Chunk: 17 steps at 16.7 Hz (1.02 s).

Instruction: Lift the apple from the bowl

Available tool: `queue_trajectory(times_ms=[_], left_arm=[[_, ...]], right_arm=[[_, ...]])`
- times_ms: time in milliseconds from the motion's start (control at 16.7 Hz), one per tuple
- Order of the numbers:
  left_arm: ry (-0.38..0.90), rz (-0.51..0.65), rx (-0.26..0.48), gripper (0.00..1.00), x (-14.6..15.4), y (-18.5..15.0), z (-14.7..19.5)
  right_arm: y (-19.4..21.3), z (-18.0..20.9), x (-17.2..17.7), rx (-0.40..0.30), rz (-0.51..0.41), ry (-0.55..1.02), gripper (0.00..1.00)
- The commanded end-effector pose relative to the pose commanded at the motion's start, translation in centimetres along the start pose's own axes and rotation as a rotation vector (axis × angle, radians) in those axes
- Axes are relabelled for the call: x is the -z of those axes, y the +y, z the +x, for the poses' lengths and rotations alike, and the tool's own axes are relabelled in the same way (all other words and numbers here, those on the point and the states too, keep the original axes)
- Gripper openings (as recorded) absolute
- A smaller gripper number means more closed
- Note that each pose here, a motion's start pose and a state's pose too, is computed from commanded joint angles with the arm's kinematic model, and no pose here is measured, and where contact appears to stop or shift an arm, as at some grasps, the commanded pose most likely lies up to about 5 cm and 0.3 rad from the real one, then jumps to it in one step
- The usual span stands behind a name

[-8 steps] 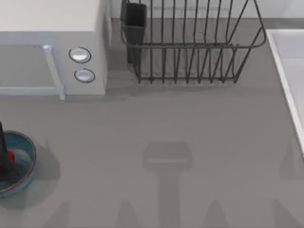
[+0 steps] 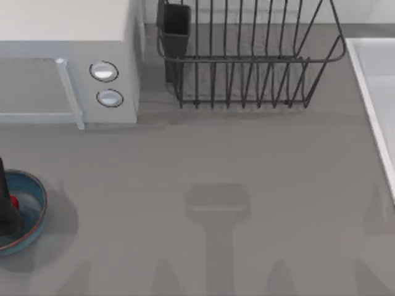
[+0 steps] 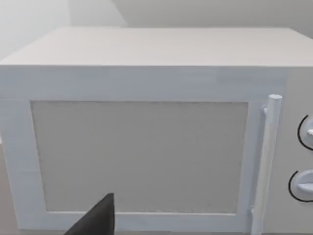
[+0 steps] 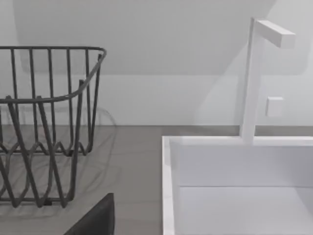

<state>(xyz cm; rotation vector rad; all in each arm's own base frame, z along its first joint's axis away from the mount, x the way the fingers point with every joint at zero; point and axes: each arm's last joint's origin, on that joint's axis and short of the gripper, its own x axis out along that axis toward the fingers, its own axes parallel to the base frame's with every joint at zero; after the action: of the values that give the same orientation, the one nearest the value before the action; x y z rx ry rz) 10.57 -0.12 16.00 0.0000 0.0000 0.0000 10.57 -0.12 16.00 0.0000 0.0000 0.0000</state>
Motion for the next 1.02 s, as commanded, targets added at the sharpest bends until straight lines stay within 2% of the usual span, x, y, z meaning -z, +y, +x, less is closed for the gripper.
queue_trajectory(times_ms=[1020], left_arm=[[0.011, 0.001, -0.001, 1.00, -0.18, 0.01, 0.01]], right_arm=[[0.00, 0.00, 0.00, 0.000, 0.000, 0.000, 1.00]])
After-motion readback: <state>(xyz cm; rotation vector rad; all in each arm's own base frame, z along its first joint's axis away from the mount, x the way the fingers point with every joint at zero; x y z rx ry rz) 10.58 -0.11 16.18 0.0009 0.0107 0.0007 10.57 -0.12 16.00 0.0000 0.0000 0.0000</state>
